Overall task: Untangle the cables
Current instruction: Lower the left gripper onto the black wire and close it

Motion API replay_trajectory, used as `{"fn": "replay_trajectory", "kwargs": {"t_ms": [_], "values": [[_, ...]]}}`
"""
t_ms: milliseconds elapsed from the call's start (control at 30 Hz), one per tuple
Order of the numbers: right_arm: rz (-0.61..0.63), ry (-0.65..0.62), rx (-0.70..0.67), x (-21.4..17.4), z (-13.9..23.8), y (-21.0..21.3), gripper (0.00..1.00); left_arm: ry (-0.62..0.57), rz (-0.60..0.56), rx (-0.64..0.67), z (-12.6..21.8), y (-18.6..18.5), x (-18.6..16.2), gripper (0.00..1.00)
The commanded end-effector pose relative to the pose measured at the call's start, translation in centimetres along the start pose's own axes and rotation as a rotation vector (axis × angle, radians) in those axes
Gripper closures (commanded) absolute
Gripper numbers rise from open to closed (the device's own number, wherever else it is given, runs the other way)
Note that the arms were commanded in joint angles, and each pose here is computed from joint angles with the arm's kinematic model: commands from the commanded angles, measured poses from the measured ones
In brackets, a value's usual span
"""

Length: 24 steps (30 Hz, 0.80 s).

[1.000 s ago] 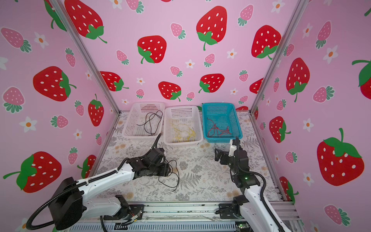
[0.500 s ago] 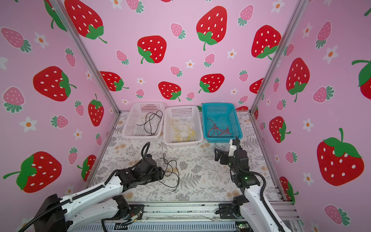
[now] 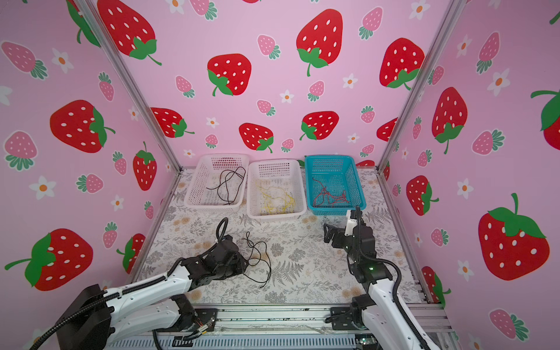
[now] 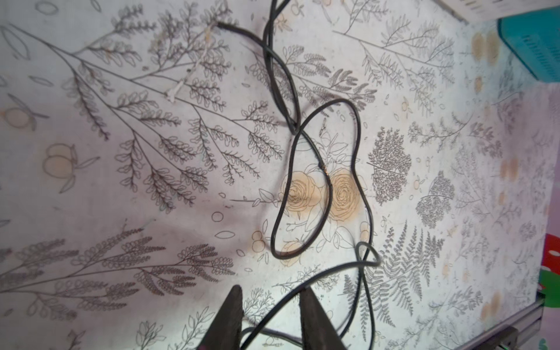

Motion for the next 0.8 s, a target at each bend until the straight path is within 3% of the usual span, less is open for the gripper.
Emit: {"fn": "replay_trajectory", "kwargs": {"t_ms": [0,200,367,767], "values": [[0.003,0.006,0.013,-0.4,-0.2,0.0,0.01,-0.038,0.0,0.006,0.2,-0.1,0.4,0.78],[0.003,0.009,0.018,-0.4,-0.2,0.1,0.01,-0.054,-0.018,0.004,0.8,-0.5,1.0,1.0],[0.001,0.013,0.028,-0.4,-0.1,0.2,0.01,-0.104,-0.048,-0.02,3.1,-1.7,2.5,1.0],[0.002,0.035,0.062,-0.6,-0.3,0.5,0.01,-0.243,-0.131,-0.201,12.5,-6.7,7.0,1.0]]}}
Point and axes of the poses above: each gripper's point midway between its finger pads, its own z axis back along the fingers, its own y axis along the line the jaws close on, x = y × z, the point moved 8 cm from there along z, back along the fingers, and after that the axes turned 10 degrees about -z, right-handed, at the moved point
